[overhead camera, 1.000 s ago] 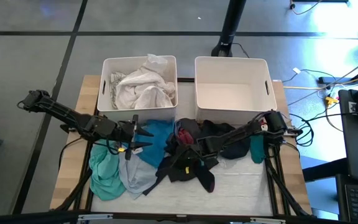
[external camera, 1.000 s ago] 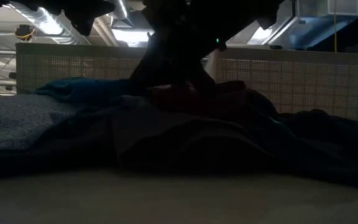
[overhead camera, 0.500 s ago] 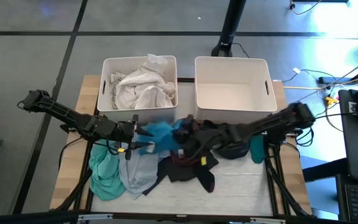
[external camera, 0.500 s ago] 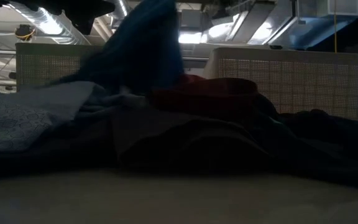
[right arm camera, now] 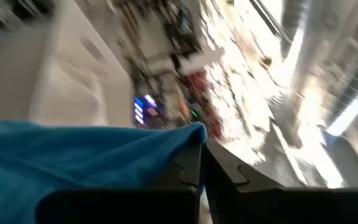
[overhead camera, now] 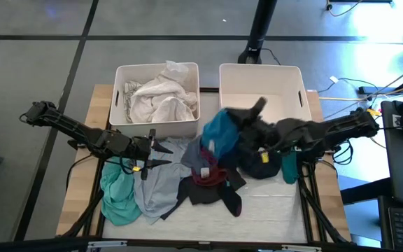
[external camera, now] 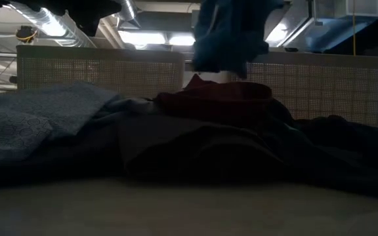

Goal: Sort clothes
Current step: Put the blue shorts into the right white bin

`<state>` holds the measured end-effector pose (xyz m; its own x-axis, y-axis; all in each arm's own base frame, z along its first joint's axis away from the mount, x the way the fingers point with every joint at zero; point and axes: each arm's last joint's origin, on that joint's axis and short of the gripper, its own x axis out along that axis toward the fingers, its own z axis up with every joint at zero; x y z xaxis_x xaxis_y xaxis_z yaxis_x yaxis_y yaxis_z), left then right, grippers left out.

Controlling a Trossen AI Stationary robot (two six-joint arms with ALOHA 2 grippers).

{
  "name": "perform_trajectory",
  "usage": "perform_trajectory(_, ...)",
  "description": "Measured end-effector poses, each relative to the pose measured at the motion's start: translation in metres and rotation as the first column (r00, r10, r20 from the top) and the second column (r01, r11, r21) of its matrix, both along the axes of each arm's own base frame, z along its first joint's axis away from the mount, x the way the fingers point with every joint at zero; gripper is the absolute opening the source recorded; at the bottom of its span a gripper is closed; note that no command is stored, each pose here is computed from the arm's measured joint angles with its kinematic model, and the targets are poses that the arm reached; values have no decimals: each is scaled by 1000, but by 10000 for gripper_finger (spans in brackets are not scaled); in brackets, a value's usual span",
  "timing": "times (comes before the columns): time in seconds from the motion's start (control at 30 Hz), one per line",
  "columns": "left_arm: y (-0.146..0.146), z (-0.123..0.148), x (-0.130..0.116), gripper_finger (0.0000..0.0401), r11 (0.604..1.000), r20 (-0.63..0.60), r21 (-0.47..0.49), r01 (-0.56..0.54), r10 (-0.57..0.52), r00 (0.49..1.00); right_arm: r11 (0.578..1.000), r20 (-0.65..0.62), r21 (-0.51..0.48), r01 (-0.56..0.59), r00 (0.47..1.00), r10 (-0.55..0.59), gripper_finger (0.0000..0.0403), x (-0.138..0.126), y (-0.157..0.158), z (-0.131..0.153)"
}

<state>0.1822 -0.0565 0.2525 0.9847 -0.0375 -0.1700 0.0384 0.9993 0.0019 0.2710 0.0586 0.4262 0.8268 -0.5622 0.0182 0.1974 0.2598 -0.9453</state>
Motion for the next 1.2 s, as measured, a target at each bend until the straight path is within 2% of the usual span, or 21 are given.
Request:
perform_trajectory(0.13,0,0,0,153,1000,-1,0,0,0,1000,988,7,-55,145,990,-144,15,-24,-14,17)
perform_trajectory(0.4,0,0,0,153,1000,0,0,0,0,1000,930,96,-9,367,926,-365,16,-69,-57,44)
perform_trajectory(0.6,0,0,0,153,1000,0,0,0,0,1000,864,98,20,503,859,-503,16,-80,-85,44)
perform_trajectory(0.73,0,0,0,153,1000,-2,1,0,0,1000,826,35,48,562,825,-564,16,-79,-101,31)
perform_trajectory(0.83,0,0,0,153,1000,-2,1,0,0,1000,819,-40,90,567,824,-565,17,-80,-112,15)
perform_trajectory(0.93,0,0,0,153,1000,-3,1,0,0,1000,821,-112,174,543,840,-532,17,-81,-122,-4)
perform_trajectory(1.1,0,0,0,153,1000,-3,1,0,0,1000,794,-228,305,526,850,-476,17,-83,-135,-35)
perform_trajectory(1.2,0,0,0,153,1000,-3,1,0,0,1000,787,-313,339,515,851,-422,17,-82,-140,-54)
